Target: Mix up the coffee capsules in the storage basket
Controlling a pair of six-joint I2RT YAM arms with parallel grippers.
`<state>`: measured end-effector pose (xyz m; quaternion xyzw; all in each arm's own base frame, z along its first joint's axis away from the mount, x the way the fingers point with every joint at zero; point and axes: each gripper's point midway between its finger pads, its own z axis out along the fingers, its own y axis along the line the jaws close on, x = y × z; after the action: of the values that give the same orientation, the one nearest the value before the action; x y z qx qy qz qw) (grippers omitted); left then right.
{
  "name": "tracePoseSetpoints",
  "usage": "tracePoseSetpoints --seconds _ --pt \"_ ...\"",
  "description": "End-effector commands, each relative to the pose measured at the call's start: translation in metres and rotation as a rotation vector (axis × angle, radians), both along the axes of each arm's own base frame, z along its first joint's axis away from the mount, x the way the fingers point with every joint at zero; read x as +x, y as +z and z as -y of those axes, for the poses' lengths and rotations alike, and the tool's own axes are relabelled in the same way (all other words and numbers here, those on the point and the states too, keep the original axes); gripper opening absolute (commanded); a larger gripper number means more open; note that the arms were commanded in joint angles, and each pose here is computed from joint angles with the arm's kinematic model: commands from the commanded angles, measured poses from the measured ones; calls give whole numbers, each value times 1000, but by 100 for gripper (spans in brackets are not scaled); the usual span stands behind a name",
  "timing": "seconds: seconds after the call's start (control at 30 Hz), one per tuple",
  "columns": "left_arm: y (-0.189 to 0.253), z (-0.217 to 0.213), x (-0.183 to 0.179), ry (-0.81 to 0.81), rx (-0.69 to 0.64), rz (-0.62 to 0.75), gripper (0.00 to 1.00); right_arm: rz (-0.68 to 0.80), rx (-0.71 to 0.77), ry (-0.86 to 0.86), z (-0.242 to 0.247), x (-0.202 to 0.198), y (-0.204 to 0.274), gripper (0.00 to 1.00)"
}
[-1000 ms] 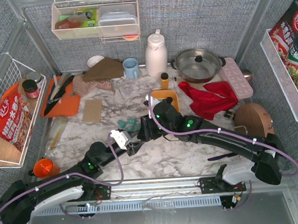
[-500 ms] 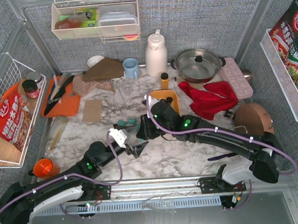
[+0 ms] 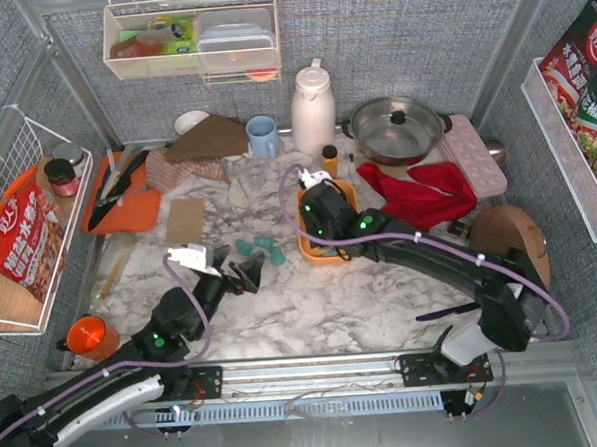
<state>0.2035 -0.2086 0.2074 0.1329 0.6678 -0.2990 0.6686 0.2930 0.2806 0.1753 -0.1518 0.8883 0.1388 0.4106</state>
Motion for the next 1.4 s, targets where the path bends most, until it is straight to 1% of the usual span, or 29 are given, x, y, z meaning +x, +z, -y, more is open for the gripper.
tracePoseSetpoints --seconds 0.0,0.07,0.13,0.33,0.37,0.43,0.5,0.57,0.67,0.73,0.8,0.9,0.97,1.07,1.17,1.27,1.37 --pt "-35 -63 22 419 -30 -256 99 39 -230 -119 51 39 -21 0" --pt "-44 -74 21 499 -25 -326 99 23 -251 -137 57 50 -31 0" --pt "-51 -76 19 527 1 -378 99 7 -263 -147 61 60 -42 0" --pt "-66 -61 21 498 73 -432 99 -52 -254 -158 65 76 -69 0" --pt "-69 -60 22 496 81 -435 99 -63 -253 -160 65 78 -72 3" --pt "-74 -56 23 484 99 -444 99 -83 -250 -163 66 80 -78 12" --pt "-79 -52 24 474 117 -458 99 -103 -240 -161 67 81 -83 29" --pt "-83 -49 25 464 139 -474 99 -117 -229 -156 67 81 -85 40" --pt "-85 -41 25 421 169 -489 99 -119 -217 -145 69 79 -80 62" --pt "-85 -33 26 375 192 -494 99 -108 -213 -131 69 76 -73 73" --pt "-87 -26 26 327 227 -505 99 -95 -219 -118 73 73 -65 78" --pt "-95 -17 30 272 264 -556 100 -81 -222 -116 80 65 -52 81" --pt "-106 -17 35 272 289 -599 99 -69 -209 -117 83 59 -43 81" --pt "-118 -18 45 306 320 -644 97 -66 -183 -112 88 46 -36 81" --pt "-129 -23 57 390 333 -694 96 -69 -151 -103 92 32 -30 81" --pt "-130 -25 69 479 297 -712 94 -66 -118 -93 95 19 -23 81" --pt "-129 -23 79 561 217 -731 90 -56 -90 -85 98 8 -14 81"
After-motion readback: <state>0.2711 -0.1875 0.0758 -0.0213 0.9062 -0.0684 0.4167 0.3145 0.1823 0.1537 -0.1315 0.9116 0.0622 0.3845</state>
